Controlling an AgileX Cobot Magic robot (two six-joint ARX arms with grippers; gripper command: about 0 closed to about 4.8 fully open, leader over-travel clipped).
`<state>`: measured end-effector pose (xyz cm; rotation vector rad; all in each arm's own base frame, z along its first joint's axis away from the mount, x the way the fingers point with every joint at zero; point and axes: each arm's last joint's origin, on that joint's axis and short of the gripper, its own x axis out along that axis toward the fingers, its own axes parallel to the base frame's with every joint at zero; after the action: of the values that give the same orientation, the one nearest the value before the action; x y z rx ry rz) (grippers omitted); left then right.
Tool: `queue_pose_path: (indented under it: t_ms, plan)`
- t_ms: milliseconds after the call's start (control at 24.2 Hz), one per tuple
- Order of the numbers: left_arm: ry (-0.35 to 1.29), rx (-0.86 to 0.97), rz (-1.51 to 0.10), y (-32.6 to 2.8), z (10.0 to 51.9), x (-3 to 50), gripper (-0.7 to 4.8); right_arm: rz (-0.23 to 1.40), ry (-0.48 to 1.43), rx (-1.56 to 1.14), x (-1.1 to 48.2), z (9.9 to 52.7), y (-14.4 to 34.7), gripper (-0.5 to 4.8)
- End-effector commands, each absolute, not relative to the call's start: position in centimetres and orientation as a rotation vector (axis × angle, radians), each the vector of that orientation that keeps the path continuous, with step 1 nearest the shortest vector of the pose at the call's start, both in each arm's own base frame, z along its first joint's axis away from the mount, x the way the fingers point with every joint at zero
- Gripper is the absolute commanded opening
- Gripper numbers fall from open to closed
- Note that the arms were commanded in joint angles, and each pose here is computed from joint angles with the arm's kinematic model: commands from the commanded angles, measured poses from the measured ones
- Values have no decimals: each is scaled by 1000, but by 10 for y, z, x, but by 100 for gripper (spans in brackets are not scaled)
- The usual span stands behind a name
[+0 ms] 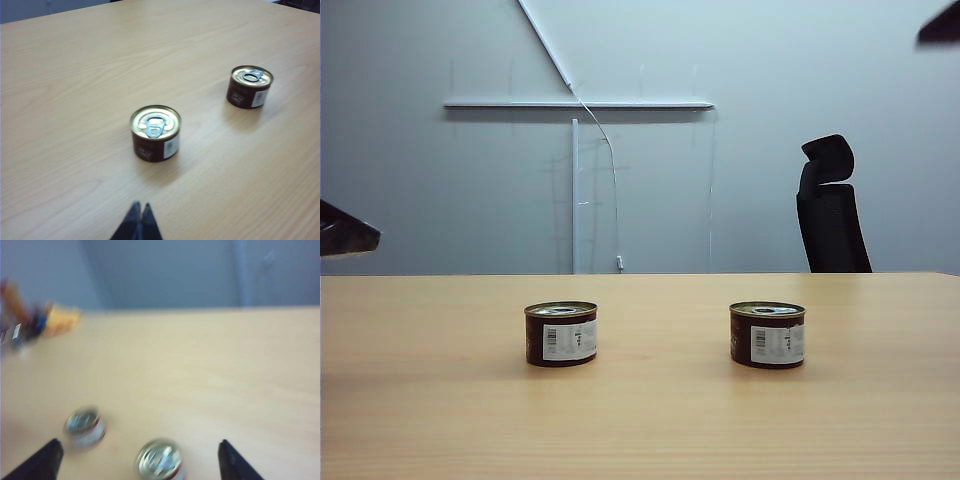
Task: Stack a can of tomatoes on the right onto the can of tomatoes on the left.
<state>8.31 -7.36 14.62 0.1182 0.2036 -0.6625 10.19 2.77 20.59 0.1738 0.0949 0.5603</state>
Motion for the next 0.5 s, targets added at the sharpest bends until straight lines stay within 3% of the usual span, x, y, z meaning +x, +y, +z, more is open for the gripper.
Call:
queue_pose_path:
  t_ms: [41,207,496]
  plan:
    - [192,114,-661,-74,148,83,-2,599,172,23,117,208,43,479]
    - [193,114,-661,-74,148,83,-2,652,343,-244,149,185,85,479]
    - [189,113,-657,-74,148,83,-2,567,394,-244,179,154,115,479]
